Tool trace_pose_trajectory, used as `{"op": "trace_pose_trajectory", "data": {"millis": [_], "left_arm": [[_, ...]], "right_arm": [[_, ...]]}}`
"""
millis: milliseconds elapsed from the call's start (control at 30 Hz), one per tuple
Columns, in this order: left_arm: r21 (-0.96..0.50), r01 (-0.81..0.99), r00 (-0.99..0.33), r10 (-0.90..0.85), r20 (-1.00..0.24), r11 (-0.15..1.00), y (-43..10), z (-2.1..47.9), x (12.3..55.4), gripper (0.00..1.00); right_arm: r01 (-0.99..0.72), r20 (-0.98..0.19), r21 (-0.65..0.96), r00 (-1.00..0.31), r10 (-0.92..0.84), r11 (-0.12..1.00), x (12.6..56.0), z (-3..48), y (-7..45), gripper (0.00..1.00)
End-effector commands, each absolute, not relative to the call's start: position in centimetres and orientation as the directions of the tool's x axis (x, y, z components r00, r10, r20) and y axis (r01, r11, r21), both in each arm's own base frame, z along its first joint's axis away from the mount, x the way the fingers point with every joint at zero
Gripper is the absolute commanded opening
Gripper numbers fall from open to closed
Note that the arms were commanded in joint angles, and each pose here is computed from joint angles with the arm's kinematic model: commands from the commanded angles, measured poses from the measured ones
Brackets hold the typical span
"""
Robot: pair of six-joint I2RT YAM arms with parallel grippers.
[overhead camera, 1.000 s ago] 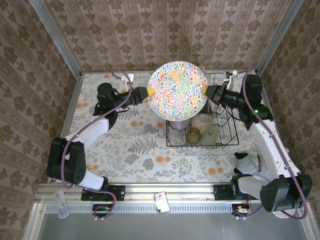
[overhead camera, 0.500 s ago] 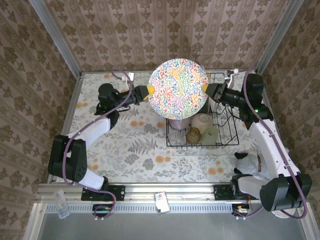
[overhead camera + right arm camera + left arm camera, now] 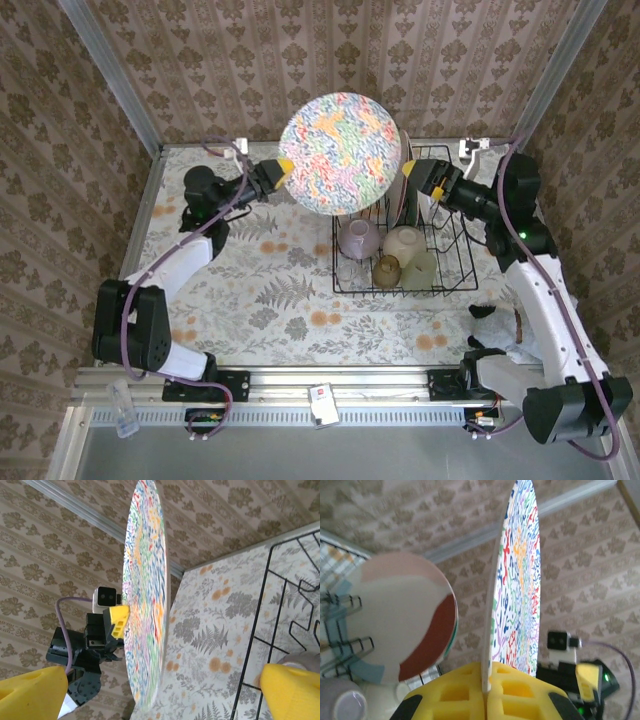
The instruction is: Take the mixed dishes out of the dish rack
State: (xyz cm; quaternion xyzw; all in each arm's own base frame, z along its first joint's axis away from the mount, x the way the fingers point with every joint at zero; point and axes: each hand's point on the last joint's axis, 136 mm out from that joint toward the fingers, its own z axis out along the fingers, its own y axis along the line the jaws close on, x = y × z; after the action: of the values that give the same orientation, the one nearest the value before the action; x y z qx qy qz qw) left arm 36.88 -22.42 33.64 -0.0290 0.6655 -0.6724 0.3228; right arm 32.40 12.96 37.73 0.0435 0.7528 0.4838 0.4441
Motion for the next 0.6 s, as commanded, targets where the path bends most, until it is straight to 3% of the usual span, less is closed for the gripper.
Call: {"op": "trace_pose_trajectory", "data": {"millis": [0,333,567], "left_arm": [[-0.890,0.428,-0.674,-0.600,-0.431,0.159,-18.7,36.1,38.0,0.00],[-0.935,0.157,-0.488,-0.798,-0.353,0.318,-7.3,28.3,41.7,0.00],[-0.923,-0.042,-0.386,-0.858,-0.339,0.383,-2.1,21.7,42.2,0.00]], "right_arm": [[-0.351,-0.661,0.732,-0.571,0.486,0.583,31.9,37.0,12.6,1.00],[-0.382,-0.707,0.683,-0.559,0.433,0.623,29.9,36.7,13.2,1.00],[-0.442,-0.679,0.725,-0.584,0.445,0.528,29.1,37.2,14.9,1.00]]}}
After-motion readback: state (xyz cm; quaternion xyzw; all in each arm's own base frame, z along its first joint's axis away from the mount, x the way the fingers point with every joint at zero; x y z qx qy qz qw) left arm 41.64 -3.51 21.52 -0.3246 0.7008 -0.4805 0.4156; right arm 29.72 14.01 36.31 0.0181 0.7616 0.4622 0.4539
